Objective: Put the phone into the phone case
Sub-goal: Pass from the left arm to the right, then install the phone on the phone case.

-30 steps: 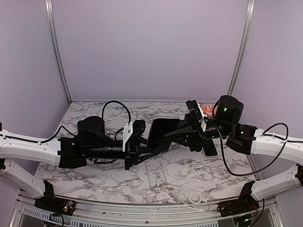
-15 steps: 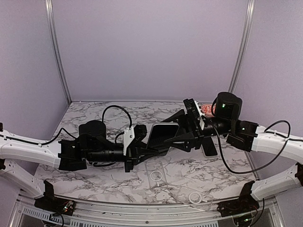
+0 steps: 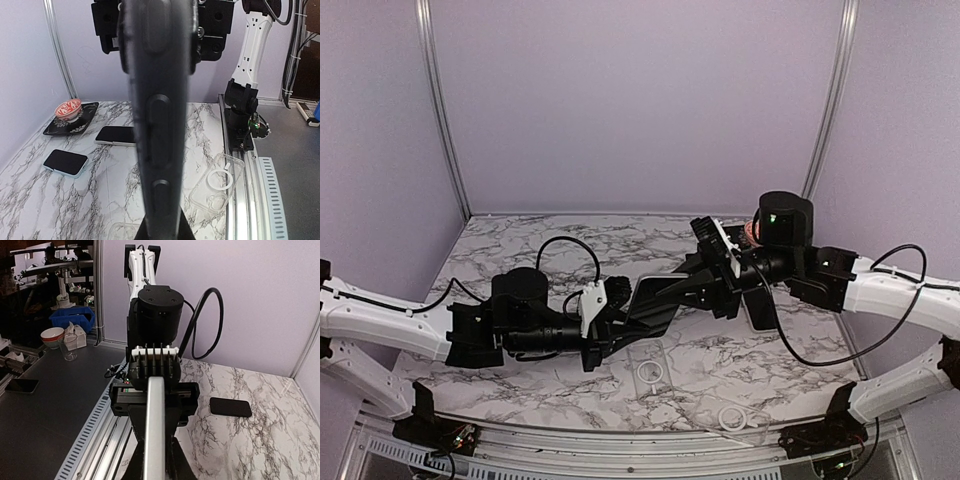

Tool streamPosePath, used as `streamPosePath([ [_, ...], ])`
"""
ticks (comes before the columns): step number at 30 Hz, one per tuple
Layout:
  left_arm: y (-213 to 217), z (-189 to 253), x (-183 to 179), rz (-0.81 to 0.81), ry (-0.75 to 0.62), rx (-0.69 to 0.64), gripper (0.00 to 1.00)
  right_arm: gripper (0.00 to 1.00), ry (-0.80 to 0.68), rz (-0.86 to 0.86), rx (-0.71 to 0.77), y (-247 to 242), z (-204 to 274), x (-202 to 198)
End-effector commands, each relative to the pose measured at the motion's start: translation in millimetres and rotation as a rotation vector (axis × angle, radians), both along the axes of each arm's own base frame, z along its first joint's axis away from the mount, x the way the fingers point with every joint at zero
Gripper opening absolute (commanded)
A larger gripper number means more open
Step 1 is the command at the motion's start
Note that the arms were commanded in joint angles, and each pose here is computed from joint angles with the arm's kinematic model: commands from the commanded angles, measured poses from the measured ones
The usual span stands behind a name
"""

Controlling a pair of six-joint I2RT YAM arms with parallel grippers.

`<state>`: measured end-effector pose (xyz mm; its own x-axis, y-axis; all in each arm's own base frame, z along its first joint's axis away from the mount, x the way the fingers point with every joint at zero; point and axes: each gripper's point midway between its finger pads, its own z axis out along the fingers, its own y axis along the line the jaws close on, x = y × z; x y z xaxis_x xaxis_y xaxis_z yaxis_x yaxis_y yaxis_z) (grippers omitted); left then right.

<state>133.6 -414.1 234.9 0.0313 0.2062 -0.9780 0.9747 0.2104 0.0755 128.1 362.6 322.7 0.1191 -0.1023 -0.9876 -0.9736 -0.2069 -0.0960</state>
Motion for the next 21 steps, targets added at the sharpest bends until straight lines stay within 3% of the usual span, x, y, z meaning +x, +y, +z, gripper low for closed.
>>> streamPosePath([
  [1,4,2,18,0.122,0.005,-0.038,0.43,0.0,-0.051,-0.09,-0.077,-4,-30,12],
  [4,20,-21,29,0.214,0.017,0.018,0.67,0.0,-0.058,-0.154,-0.094,-14,-61,19],
  [8,49,-37,38,0.327,0.048,0.046,0.91,0.0,-0.061,-0.205,-0.069,-17,-95,22],
  [17,74,-58,57,0.459,0.126,0.056,0.94,0.0,-0.06,-0.116,-0.076,-8,-127,13],
  [21,78,-82,75,0.548,0.169,0.135,0.94,0.0,-0.017,-0.086,-0.117,1,-134,16],
])
